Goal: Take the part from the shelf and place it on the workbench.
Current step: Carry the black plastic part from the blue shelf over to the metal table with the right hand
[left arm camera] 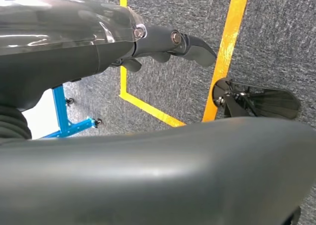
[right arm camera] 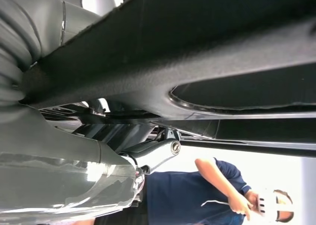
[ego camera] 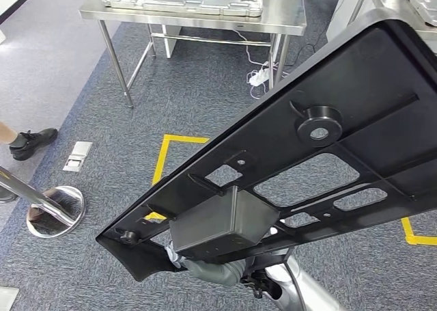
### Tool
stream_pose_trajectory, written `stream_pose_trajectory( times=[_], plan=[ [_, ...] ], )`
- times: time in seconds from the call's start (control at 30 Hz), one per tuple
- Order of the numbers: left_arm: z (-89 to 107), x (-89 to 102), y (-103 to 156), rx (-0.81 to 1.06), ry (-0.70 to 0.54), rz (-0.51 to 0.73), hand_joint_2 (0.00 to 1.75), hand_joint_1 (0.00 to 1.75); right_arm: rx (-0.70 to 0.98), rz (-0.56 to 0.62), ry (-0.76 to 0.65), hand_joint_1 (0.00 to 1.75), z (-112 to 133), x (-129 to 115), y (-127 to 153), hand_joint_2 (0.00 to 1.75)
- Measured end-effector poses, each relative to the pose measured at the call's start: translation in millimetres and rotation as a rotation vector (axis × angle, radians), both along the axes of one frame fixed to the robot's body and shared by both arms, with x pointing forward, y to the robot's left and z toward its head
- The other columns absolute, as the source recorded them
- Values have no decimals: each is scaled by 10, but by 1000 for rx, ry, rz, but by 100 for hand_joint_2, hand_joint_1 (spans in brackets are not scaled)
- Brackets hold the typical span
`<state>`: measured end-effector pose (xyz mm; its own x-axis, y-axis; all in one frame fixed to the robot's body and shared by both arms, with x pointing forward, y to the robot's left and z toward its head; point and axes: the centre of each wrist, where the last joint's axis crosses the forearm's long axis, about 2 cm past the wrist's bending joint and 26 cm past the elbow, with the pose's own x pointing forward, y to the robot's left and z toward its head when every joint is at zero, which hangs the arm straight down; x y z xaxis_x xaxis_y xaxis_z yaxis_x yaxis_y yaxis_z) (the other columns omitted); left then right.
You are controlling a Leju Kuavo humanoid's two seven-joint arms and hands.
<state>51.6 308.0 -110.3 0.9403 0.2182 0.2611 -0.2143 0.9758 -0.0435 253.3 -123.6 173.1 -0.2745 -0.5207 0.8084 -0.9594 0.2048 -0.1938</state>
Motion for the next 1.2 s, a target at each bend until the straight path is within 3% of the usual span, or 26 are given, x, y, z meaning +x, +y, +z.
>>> stream_pose_trajectory(
  times=[1.2],
  plan=[
    [2,18,-31,-22,-14,20,175,0,18,-5,35,175,-62,-72,20,175]
  ],
)
